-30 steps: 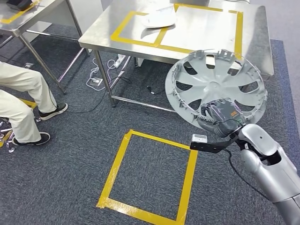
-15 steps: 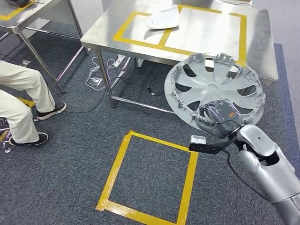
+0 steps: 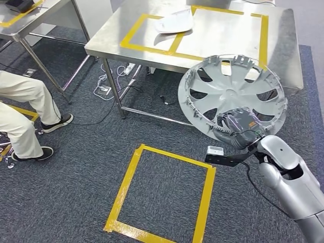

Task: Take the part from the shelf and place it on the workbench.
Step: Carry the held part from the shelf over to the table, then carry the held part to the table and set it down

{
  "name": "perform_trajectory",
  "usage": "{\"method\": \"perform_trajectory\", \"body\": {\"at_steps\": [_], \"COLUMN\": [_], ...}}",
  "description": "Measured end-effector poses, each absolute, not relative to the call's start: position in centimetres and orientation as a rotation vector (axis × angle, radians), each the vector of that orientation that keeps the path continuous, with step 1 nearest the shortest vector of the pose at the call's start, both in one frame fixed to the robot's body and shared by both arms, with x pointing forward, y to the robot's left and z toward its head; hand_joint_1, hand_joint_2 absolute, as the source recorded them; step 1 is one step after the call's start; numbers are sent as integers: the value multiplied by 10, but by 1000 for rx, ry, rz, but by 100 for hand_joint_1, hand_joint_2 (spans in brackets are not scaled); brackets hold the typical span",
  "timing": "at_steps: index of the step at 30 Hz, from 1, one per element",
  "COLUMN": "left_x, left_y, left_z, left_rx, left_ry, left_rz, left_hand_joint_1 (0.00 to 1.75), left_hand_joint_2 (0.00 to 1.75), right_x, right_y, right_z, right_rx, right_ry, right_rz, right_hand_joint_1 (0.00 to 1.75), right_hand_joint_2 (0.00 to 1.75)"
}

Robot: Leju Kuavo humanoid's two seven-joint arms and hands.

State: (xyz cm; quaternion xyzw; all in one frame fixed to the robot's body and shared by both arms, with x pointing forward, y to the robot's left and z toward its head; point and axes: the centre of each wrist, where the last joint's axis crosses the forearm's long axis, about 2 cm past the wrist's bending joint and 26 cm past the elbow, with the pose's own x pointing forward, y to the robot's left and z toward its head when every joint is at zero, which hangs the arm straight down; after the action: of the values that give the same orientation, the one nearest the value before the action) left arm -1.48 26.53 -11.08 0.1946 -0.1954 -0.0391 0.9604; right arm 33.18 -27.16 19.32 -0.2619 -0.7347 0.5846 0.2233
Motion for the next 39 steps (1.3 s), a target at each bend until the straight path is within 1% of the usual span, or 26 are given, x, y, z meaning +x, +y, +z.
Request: {"method": "perform_trajectory", "body": {"at_steps": [39], "left_x": [-16], "left_y": [264], "left_z": [-111], "left_rx": [393], "left_ry": [-397], "left_rz": [-57], "left_hand_joint_1": [0], "left_hand_joint_2": [175], "right_x": [331], "right_y": [-275], "right_z": [192], "right_rx": [-728], "right_ry": [-2021], "right_rz": [1597], "right_hand_joint_1": [175], "right_hand_joint_2": [175]}}
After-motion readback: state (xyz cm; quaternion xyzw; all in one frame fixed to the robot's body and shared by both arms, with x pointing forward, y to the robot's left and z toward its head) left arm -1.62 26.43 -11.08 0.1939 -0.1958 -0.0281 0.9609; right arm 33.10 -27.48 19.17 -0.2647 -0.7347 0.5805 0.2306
